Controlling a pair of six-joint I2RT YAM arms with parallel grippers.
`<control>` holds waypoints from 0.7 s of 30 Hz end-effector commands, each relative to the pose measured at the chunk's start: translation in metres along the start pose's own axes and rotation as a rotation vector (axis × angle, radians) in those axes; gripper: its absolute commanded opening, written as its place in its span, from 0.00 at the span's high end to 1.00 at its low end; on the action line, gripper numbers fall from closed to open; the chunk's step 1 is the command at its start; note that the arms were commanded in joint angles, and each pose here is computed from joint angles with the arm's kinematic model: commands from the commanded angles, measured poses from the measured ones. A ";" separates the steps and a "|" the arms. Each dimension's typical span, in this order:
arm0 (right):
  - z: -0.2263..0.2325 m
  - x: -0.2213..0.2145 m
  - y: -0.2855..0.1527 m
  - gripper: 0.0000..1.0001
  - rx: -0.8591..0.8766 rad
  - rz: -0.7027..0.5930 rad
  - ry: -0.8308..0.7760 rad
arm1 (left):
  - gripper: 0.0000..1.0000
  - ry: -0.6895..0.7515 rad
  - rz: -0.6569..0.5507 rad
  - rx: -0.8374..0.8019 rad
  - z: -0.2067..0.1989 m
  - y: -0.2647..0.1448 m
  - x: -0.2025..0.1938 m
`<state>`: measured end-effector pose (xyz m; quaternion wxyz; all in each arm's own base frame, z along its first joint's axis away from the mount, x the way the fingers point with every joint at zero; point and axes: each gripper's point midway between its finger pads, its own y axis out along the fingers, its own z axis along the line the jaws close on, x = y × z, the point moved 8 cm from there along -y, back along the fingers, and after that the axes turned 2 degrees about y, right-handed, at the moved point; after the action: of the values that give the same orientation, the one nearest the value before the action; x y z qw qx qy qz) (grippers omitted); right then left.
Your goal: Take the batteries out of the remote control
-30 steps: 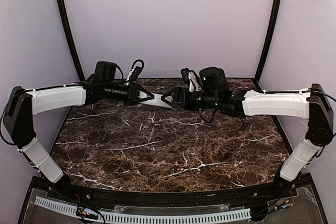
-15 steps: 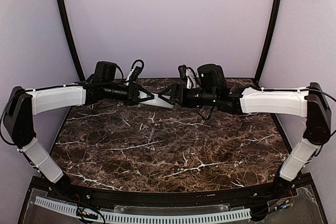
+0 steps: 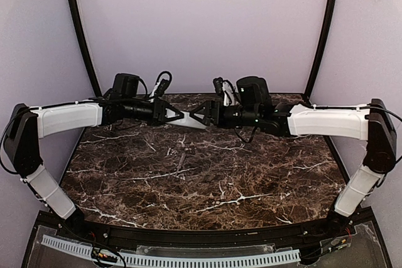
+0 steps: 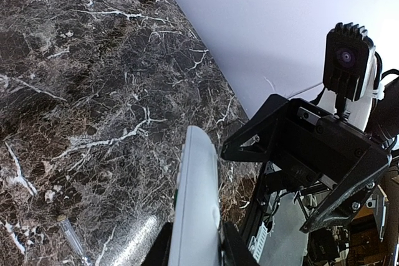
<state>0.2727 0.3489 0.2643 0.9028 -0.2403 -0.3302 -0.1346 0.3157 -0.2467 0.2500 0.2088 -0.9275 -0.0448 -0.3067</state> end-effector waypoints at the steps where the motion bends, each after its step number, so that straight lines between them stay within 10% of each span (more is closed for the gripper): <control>1: 0.006 0.010 -0.018 0.20 -0.013 -0.063 -0.043 | 1.00 0.071 -0.033 -0.002 -0.019 -0.013 0.005; 21: 0.033 0.024 -0.022 0.20 0.184 -0.195 -0.126 | 1.00 0.231 -0.122 0.057 -0.037 -0.037 0.009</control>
<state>0.2655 0.3399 0.2867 0.8919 -0.1878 -0.3769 -0.1651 0.3032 -0.2325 0.2853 0.2237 -0.8871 -0.0809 -0.3955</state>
